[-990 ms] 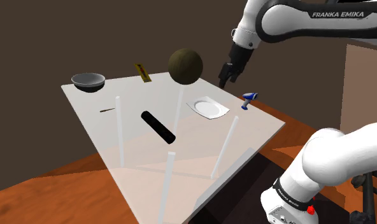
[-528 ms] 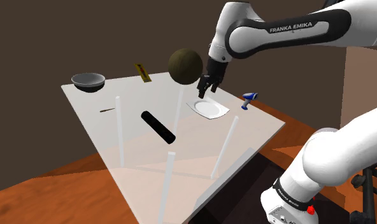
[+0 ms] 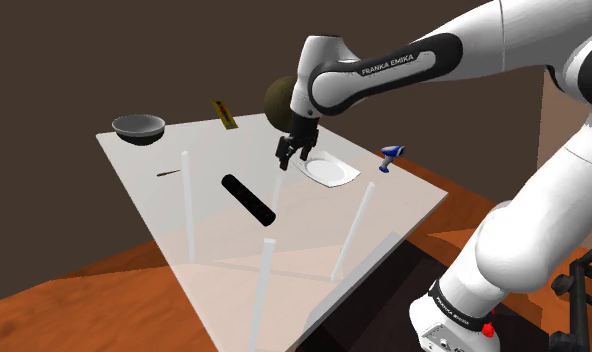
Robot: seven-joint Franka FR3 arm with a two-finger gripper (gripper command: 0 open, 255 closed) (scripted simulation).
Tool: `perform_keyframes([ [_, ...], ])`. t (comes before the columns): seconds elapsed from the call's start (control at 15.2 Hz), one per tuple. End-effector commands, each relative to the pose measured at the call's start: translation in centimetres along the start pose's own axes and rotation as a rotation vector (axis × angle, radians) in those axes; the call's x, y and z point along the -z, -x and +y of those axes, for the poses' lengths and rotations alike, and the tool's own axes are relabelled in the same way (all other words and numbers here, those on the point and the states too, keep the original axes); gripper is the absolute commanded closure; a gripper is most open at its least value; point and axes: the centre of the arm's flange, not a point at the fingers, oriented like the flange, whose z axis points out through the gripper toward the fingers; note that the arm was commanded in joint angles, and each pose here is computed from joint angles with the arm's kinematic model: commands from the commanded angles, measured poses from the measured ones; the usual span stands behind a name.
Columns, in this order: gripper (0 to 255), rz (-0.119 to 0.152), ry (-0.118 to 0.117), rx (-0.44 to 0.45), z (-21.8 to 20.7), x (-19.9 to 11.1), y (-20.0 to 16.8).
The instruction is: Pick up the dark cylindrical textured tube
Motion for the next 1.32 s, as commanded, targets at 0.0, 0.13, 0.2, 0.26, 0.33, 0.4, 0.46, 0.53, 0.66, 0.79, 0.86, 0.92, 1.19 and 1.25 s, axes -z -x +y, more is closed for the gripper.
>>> perform_keyframes([
  [0.0, 0, -0.01, -0.01, 0.005, -0.8, -2.1, -1.3],
  [0.13, 0, -0.019, -0.019, 0.01, -1.8, -4.0, -2.8],
  [0.2, 0, -0.024, -0.024, 0.012, -2.2, -5.0, -3.6],
  [0.26, 0, -0.029, -0.029, 0.015, -2.7, -6.0, -4.4],
  [0.33, 0, -0.034, -0.033, 0.017, -3.2, -6.9, -5.2],
  [0.4, 0, -0.038, -0.038, 0.02, -3.7, -7.9, -5.9],
  [0.46, 0, -0.043, -0.043, 0.022, -4.2, -8.9, -6.7],
  [0.53, 0, -0.048, -0.047, 0.025, -4.8, -9.9, -7.4],
  [0.66, 0, -0.057, -0.056, 0.03, -5.8, -11.8, -8.9],
  [0.79, 0, -0.064, -0.063, 0.033, -6.5, -13.1, -9.8],
  [0.86, 0, -0.064, -0.063, 0.033, -6.5, -13.7, -9.8],
  [0.92, 0, -0.064, -0.063, 0.033, -6.5, -14.2, -9.8],
  [1.19, 0, -0.064, -0.063, 0.033, -6.6, -16.3, -9.7],
  [1.25, 0, -0.064, -0.063, 0.033, -6.6, -17.1, -9.6],
])
